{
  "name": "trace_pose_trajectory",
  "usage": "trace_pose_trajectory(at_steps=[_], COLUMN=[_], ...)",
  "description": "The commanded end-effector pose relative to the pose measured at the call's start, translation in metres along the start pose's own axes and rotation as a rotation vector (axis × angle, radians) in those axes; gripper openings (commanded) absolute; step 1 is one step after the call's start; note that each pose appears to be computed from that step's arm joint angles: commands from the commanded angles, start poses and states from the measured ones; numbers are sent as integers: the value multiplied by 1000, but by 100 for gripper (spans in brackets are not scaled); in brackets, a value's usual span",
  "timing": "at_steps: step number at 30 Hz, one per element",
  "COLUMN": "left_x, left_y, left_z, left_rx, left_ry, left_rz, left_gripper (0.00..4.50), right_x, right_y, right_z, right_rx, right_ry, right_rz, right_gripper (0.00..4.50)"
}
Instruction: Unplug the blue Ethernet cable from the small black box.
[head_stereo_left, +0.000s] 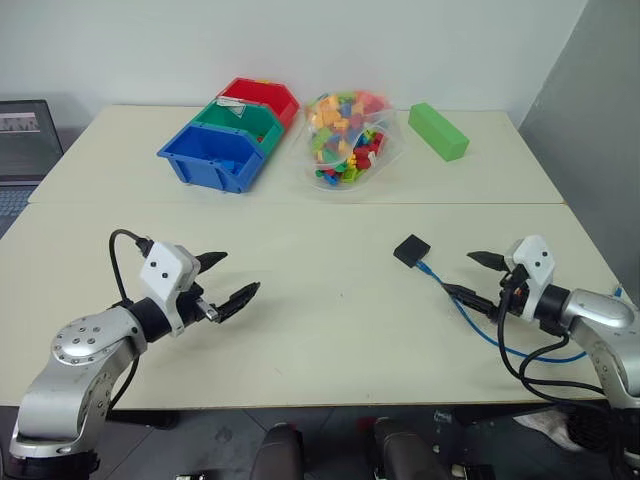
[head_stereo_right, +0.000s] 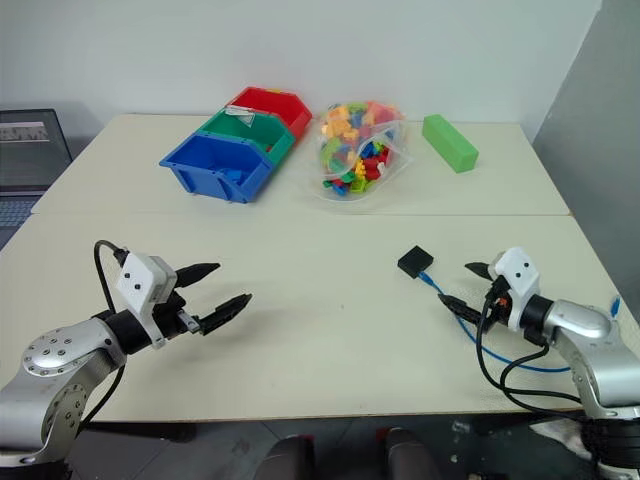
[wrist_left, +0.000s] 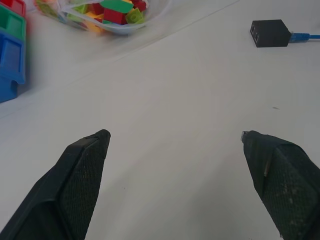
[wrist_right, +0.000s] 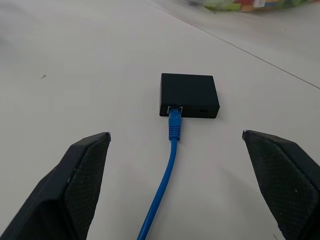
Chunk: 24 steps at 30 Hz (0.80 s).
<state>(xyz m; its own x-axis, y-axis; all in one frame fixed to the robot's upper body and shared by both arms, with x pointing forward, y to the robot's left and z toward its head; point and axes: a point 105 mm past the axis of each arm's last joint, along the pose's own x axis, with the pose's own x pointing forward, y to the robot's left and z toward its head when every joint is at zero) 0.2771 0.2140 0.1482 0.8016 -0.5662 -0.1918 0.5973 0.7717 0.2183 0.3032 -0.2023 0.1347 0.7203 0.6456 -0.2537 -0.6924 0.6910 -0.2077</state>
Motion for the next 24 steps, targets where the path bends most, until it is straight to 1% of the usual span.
trace_pose_trajectory(at_steps=[1,15,24], left_x=[-2,-2,-1], left_y=[-9,-14,-15], left_z=[12,8,8], left_rx=[30,15,17], left_ry=[-41,-3,-7], left_rz=[-32,-45,-61], left_gripper=[450,450,450], right_x=[-5,-3,-1], right_y=[-5,-4,-1], right_z=[16,14,18], right_rx=[-33,-31,-5], right_ry=[-49,-44,-58], right_rz=[-8,-4,1], right_gripper=[448,448,448])
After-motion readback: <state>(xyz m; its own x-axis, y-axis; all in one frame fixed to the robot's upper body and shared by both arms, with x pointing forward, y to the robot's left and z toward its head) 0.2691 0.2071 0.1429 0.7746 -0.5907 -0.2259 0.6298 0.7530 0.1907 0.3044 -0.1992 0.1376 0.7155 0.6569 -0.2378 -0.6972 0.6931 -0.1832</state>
